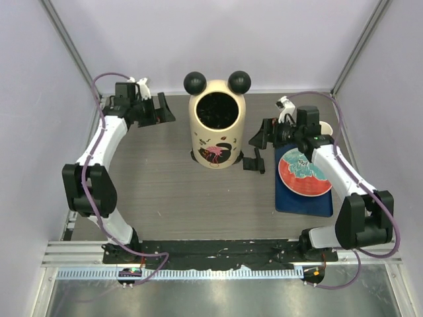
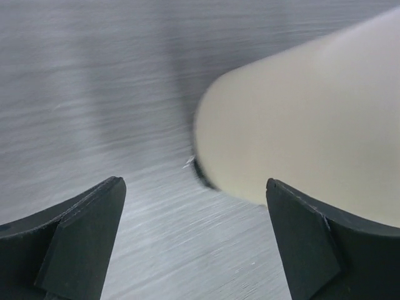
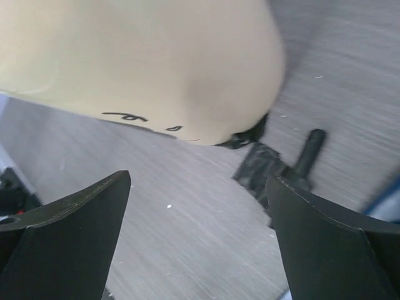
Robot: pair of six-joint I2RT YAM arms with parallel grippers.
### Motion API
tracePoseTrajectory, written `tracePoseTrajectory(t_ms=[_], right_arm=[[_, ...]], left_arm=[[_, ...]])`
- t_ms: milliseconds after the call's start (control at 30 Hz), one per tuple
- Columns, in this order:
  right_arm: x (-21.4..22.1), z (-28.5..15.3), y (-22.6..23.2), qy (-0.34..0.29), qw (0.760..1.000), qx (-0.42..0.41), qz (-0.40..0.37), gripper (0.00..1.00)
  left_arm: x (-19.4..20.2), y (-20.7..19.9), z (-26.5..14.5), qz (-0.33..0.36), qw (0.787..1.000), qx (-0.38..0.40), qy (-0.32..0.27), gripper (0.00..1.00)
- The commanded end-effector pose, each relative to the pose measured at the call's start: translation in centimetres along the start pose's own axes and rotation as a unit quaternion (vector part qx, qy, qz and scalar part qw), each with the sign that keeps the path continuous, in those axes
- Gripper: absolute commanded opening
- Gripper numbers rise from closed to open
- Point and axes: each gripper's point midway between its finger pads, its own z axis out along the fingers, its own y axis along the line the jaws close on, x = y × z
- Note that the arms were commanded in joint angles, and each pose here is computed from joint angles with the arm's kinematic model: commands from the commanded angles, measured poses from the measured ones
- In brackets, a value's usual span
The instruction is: Put the trash bags into the trash bin
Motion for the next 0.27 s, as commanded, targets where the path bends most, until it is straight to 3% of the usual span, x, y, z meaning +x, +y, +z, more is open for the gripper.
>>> tracePoseTrajectory(t_ms=[0,233], right_arm=[[-1.6,-2.3,-3.3,-0.008,0.992,0.117,-0.053,0.97],[-1.2,-3.6,-4.9,-0.006,0.983,0.162,-0.082,0.99]], left_arm=[[7.4,6.2,-3.1,-0.007,0.975,-0.143,0.171,1.0],[6.5,7.1,-4.3,0.05,0.974,-0.179,0.128,1.0]])
